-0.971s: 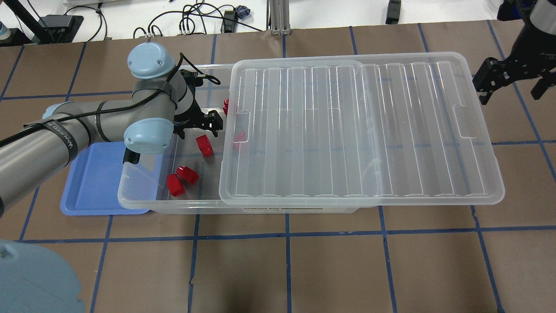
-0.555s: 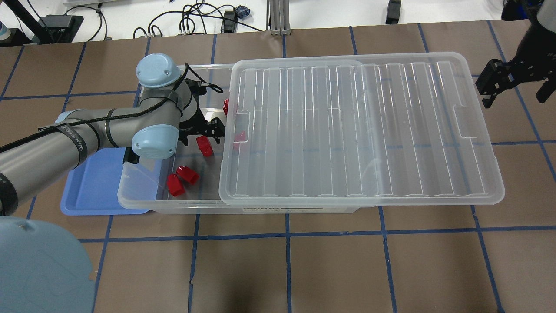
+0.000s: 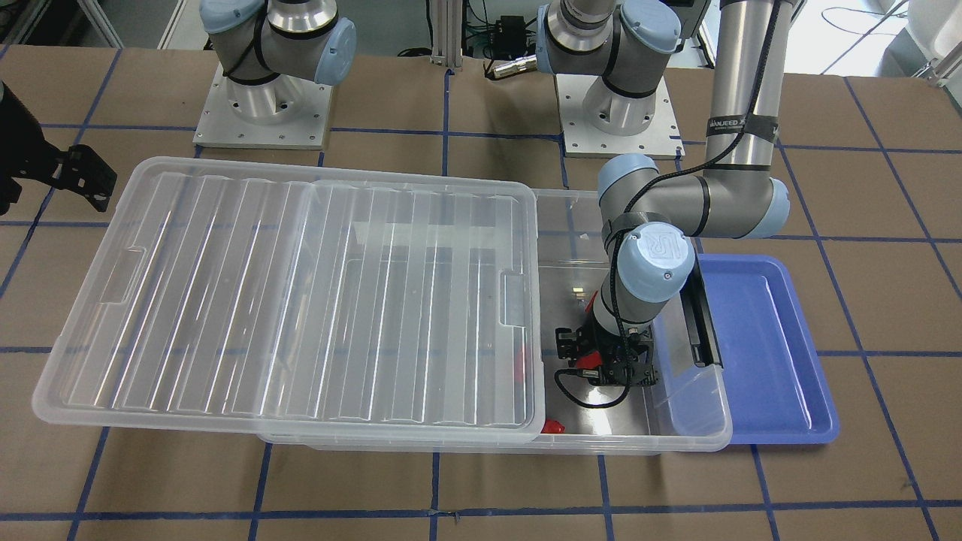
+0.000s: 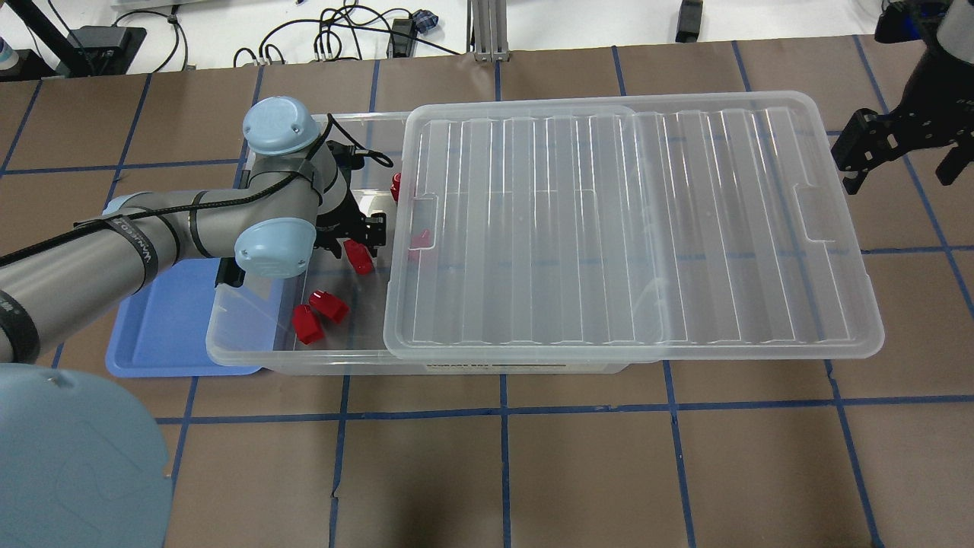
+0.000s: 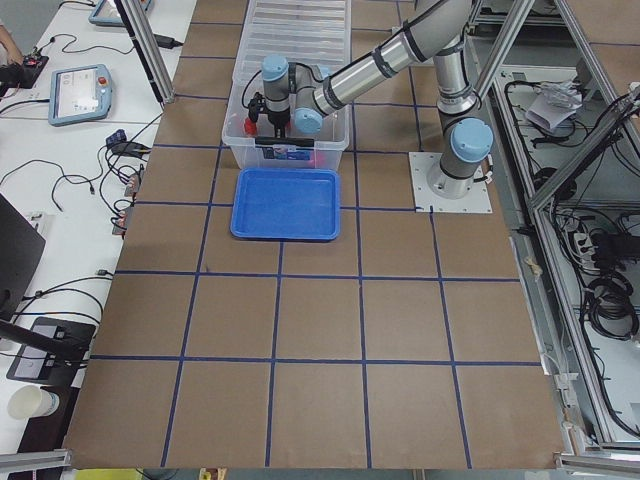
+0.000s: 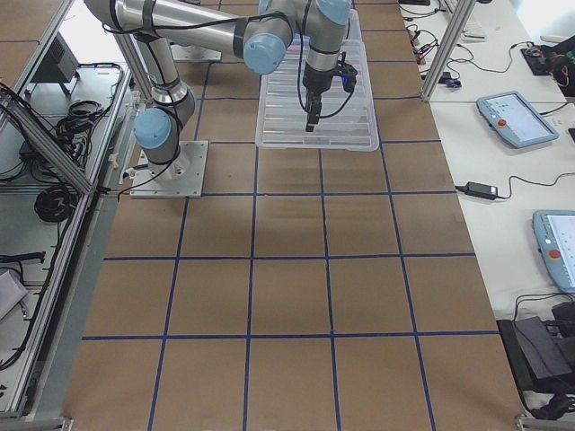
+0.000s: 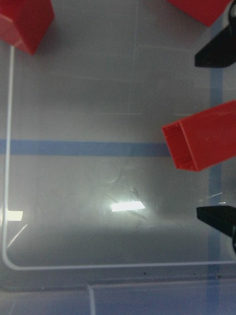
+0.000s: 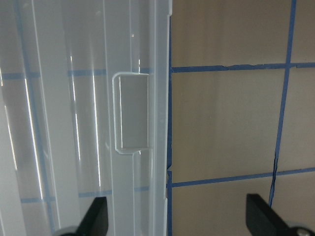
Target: Place red block in blue tray from box
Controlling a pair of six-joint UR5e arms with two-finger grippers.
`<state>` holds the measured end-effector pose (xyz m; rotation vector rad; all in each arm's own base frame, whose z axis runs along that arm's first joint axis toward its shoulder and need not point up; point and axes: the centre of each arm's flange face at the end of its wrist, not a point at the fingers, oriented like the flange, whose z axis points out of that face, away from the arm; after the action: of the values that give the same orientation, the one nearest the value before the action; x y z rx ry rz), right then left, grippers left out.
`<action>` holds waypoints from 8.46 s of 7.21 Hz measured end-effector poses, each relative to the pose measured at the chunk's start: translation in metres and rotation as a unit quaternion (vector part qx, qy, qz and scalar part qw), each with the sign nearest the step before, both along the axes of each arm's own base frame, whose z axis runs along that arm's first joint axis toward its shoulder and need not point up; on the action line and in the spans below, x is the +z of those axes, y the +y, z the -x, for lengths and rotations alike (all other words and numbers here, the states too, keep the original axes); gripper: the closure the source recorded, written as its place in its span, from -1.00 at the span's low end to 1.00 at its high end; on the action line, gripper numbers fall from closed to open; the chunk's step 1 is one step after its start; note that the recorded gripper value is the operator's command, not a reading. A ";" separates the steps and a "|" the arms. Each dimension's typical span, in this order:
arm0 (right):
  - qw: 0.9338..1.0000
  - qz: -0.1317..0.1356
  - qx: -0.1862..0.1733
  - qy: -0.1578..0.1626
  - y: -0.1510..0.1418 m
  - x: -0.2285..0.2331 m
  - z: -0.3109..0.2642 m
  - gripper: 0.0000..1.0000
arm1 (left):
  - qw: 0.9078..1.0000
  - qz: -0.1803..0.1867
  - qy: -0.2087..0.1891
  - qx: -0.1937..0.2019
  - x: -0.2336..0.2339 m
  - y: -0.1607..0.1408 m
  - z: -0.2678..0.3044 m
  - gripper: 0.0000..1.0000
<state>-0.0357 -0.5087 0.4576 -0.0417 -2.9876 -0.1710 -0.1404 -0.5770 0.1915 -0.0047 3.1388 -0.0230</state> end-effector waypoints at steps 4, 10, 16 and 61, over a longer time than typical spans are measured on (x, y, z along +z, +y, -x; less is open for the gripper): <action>1.000 -0.006 -0.004 -0.001 -0.001 -0.006 0.001 -1.00 | 1.000 0.008 0.002 0.005 0.046 -0.012 -0.013 0.73; 0.999 -0.034 -0.029 -0.004 -0.007 -0.044 0.033 -1.00 | 0.998 -0.019 -0.004 -0.052 0.220 -0.027 -0.091 0.74; 0.998 -0.028 -0.054 -0.001 -0.027 -0.080 0.072 -1.00 | 0.991 0.000 0.021 -0.135 0.065 -0.018 -0.289 0.47; 0.996 0.043 -0.050 -0.054 0.042 0.047 -0.156 -1.00 | 1.000 0.004 0.005 -0.009 0.310 0.048 -0.005 -1.00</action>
<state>0.1198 -0.4669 0.5045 -0.1983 -3.1011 -0.0573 -0.1351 -0.5293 0.5012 0.0224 3.1490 -0.0363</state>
